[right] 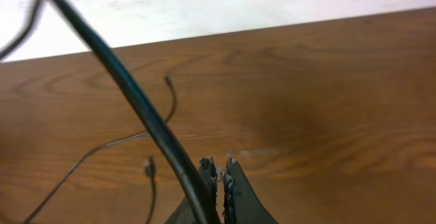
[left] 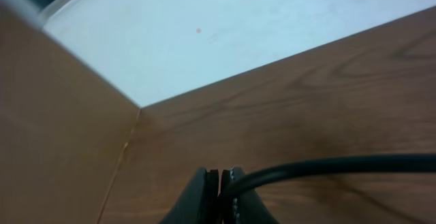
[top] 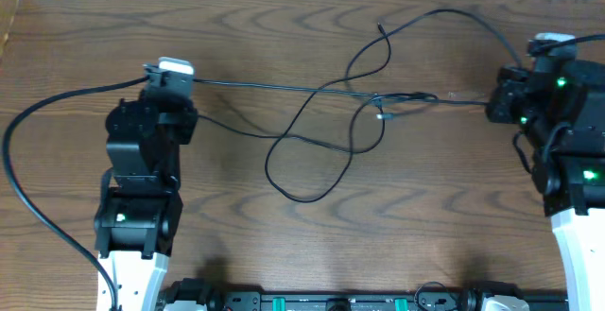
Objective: Untangle cables
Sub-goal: 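Pull the black cable leftward with the left gripper, stretching it straight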
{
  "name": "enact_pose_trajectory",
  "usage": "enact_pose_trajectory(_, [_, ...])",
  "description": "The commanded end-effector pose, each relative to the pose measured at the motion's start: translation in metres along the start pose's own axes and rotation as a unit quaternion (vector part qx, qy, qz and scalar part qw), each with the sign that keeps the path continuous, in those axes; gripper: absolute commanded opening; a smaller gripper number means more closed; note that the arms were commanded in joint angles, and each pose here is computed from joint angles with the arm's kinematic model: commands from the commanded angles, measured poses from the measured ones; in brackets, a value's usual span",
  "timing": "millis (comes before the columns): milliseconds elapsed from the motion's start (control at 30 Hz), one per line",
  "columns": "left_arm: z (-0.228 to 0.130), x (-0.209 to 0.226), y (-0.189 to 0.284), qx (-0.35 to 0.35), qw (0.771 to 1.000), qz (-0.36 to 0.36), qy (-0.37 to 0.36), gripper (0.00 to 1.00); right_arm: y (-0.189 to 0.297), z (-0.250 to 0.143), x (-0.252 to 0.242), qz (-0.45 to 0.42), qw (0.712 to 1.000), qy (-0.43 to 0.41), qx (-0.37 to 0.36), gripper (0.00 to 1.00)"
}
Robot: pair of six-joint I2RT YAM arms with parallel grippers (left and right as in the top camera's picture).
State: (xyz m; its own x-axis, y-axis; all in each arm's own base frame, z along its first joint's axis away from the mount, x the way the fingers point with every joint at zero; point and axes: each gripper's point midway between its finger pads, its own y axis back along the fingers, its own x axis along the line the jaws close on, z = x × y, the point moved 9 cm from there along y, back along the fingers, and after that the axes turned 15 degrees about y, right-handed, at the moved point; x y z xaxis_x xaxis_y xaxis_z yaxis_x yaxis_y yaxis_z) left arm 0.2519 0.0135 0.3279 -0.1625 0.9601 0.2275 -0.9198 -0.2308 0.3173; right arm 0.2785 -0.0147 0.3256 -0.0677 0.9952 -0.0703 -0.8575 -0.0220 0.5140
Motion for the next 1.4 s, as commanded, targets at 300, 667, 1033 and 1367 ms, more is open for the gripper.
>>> enact_pose_trajectory(300, [-0.001,0.051,0.002,0.01,0.989,0.136,0.058,0.07,0.009,-0.009,-0.054,-0.13,0.991,-0.028,0.022,0.01])
enact_pose_trajectory(667, [-0.017,0.093,0.005,0.017,0.957,0.221,0.188,0.07,0.01,-0.01,-0.057,-0.133,0.99,-0.031,0.025,0.01])
enact_pose_trajectory(1033, [-0.03,0.132,0.009,0.027,0.932,0.295,0.208,0.07,0.01,-0.012,-0.056,-0.126,0.991,-0.032,0.031,0.01])
enact_pose_trajectory(1367, [-0.046,0.163,0.017,0.042,0.902,0.357,0.237,0.07,0.012,-0.018,-0.063,-0.169,0.984,-0.005,0.056,0.01])
